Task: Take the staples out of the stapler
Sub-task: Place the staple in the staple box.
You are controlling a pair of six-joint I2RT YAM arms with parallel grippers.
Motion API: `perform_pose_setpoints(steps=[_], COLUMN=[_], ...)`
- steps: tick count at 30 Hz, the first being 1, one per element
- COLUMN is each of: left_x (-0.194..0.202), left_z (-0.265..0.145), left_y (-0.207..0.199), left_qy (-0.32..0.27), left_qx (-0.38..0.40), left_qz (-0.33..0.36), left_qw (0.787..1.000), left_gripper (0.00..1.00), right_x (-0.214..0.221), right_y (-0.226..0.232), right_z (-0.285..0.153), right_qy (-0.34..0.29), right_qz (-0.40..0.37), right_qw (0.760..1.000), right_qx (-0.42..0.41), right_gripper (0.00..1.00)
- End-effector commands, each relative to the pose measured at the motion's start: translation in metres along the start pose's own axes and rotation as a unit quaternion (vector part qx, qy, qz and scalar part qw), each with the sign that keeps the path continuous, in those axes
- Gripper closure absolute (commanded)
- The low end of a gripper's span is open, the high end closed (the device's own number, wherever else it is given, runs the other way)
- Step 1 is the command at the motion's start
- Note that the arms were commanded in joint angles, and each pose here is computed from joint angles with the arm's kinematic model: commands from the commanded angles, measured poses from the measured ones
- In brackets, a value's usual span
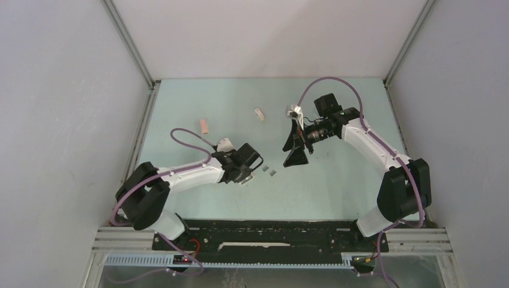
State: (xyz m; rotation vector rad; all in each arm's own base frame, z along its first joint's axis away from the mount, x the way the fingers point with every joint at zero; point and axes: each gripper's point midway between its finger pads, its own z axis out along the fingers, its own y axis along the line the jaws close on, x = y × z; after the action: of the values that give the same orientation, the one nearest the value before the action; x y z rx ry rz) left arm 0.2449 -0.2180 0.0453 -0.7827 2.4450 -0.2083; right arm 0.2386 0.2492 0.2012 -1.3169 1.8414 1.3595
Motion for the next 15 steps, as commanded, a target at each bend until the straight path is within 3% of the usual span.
perform_pose_setpoints(steps=[1, 15], left_x=[-0.0058, -0.005], left_z=[0.0011, 0.0049], left_y=[-0.0046, 0.0011], left_qy=[-0.017, -0.017], left_qx=[-0.006, -0.017], left_qz=[-0.012, -0.01], left_qw=[1.0, 1.0], left_gripper=[0.87, 0.85], right_x=[-0.0046, -0.0048], right_y=[0.0045, 0.0056], right_z=[-0.0027, -0.0027], right_qy=[-0.01, -0.013], right_qz=[-0.009, -0.007], right_qw=[1.0, 1.0], right_qx=[-0.007, -0.011], right_gripper=[0.0, 0.0])
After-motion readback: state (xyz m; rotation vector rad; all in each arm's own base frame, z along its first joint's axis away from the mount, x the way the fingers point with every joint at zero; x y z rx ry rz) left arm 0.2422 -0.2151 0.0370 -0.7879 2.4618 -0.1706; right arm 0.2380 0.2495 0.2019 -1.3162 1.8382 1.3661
